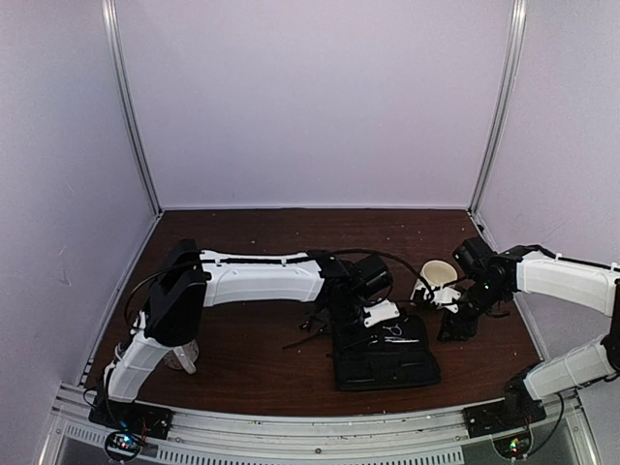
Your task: Sort the hair-cutting tools
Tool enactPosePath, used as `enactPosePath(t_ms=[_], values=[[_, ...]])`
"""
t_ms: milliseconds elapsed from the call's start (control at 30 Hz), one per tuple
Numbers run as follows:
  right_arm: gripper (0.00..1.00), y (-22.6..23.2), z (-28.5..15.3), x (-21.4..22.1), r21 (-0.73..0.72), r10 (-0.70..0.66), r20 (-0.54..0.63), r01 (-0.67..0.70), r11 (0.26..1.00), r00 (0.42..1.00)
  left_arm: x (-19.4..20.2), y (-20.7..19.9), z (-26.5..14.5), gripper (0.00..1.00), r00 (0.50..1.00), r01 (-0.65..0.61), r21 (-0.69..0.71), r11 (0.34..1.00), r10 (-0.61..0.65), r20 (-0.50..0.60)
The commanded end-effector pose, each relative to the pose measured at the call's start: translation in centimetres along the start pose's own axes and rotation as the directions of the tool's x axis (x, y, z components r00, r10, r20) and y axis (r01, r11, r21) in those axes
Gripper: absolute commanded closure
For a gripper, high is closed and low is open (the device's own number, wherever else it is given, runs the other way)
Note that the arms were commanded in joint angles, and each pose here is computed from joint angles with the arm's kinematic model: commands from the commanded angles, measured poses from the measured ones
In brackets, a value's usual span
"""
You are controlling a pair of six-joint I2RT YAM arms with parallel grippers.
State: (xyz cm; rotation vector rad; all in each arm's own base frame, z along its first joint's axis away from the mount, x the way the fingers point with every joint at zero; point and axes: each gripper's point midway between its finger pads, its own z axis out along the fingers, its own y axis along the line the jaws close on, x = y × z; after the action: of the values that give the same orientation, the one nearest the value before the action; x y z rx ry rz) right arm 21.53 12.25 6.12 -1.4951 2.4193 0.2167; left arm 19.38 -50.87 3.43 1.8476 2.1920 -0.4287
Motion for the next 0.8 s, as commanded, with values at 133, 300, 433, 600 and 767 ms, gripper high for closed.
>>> enactPosePath(t_ms=[133, 300, 433, 600, 767], values=[[0.49, 0.4, 0.8, 0.6, -0.029, 0.016, -0.021, -0.016, 0.999, 1.0, -0.5, 0.3, -2.2, 0.92, 1.0, 0.009, -0.018, 1.0, -0.009, 0.029], [0.49, 0.3, 0.6, 0.6, -0.029, 0.017, -0.014, -0.018, 0.999, 1.0, 0.2, 0.4, -3.6, 0.78, 0.993, 0.107, -0.006, 0.994, -0.107, 0.047], [0.49, -0.4, -0.3, 0.3, -0.01, 0.025, 0.015, -0.025, 1.0, 1.0, 1.3, 1.3, -2.9, 0.72, 0.972, 0.234, 0.02, 0.972, -0.234, 0.023], [0.49, -0.7, -0.6, 0.2, -0.003, 0.039, 0.022, -0.039, 0.999, 0.999, 1.0, 0.7, -1.9, 0.67, 0.971, 0.234, 0.079, 0.969, -0.237, 0.02], [0.49, -0.7, 0.0, 0.5, -0.016, 0.056, 0.006, -0.055, 0.998, 0.998, 0.8, 0.5, -1.0, 0.63, 0.979, 0.201, 0.082, 0.976, -0.204, 0.022]])
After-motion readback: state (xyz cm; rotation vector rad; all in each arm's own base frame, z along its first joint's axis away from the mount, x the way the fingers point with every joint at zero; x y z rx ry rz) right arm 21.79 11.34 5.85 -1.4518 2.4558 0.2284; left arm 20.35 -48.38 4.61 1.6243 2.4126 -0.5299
